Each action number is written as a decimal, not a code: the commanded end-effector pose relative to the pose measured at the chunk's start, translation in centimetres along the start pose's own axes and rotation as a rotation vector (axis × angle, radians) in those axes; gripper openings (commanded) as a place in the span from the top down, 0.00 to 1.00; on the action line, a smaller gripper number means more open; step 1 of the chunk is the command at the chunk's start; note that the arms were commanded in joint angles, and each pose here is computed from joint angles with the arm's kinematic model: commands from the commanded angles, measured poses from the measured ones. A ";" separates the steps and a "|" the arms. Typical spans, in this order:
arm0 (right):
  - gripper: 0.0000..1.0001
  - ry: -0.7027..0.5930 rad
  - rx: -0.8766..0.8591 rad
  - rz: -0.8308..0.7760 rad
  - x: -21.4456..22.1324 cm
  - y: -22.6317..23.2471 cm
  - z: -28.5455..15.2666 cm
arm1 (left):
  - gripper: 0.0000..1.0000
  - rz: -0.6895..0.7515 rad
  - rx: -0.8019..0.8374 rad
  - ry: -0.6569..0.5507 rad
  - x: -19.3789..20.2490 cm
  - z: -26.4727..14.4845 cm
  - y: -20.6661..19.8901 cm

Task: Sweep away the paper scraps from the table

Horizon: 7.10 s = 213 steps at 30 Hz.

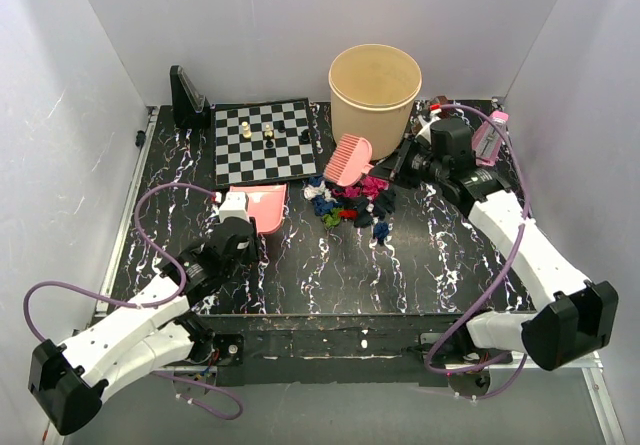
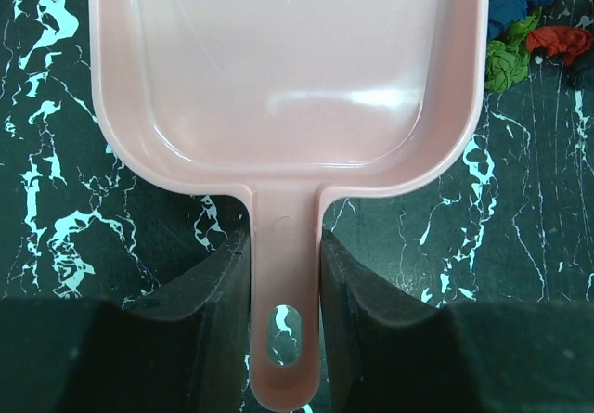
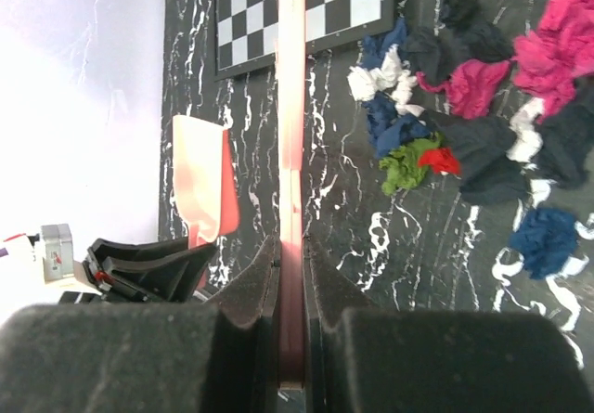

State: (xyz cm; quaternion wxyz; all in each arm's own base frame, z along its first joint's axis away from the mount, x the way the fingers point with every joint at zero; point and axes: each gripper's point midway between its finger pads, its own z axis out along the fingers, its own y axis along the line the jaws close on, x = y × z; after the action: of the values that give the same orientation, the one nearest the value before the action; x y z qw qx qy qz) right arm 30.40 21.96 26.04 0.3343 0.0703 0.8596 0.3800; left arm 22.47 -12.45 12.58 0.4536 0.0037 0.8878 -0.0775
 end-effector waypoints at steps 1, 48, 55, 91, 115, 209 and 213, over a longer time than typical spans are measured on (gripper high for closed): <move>0.99 -0.019 -0.135 0.012 -1.6 4.4 1.6 | 1.00 -0.019 0.000 -0.014 -0.4 0.3 -0.3; 0.99 0.088 0.491 -0.646 -5.8 -2.6 1.1 | 1.00 0.180 0.241 0.361 5.1 1.6 -7.7; 0.99 0.140 0.862 -0.838 -7.8 -8.8 -2.2 | 1.00 0.270 0.239 0.464 6.8 0.4 -8.6; 0.99 0.670 0.530 -1.240 6.7 -8.1 6.4 | 1.00 0.483 0.284 0.513 6.7 4.7 -12.0; 0.99 0.411 0.048 -1.295 8.9 2.2 2.2 | 1.00 0.496 0.322 0.423 6.6 5.5 -12.3; 0.99 -0.273 0.600 -0.321 -1.3 -10.1 -10.1 | 1.00 -0.566 1.182 0.094 -33.6 11.1 -30.5; 0.99 -0.272 0.593 -0.321 -1.3 -10.0 -10.0 | 1.00 -0.707 1.249 0.146 -33.5 11.3 -30.4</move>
State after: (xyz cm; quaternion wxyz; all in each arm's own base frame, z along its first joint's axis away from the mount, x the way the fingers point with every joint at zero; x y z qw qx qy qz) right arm 25.83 8.32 23.61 0.4428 0.0653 0.8937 0.0304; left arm 50.19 -42.35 31.94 0.2792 -0.0047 0.7245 -0.6302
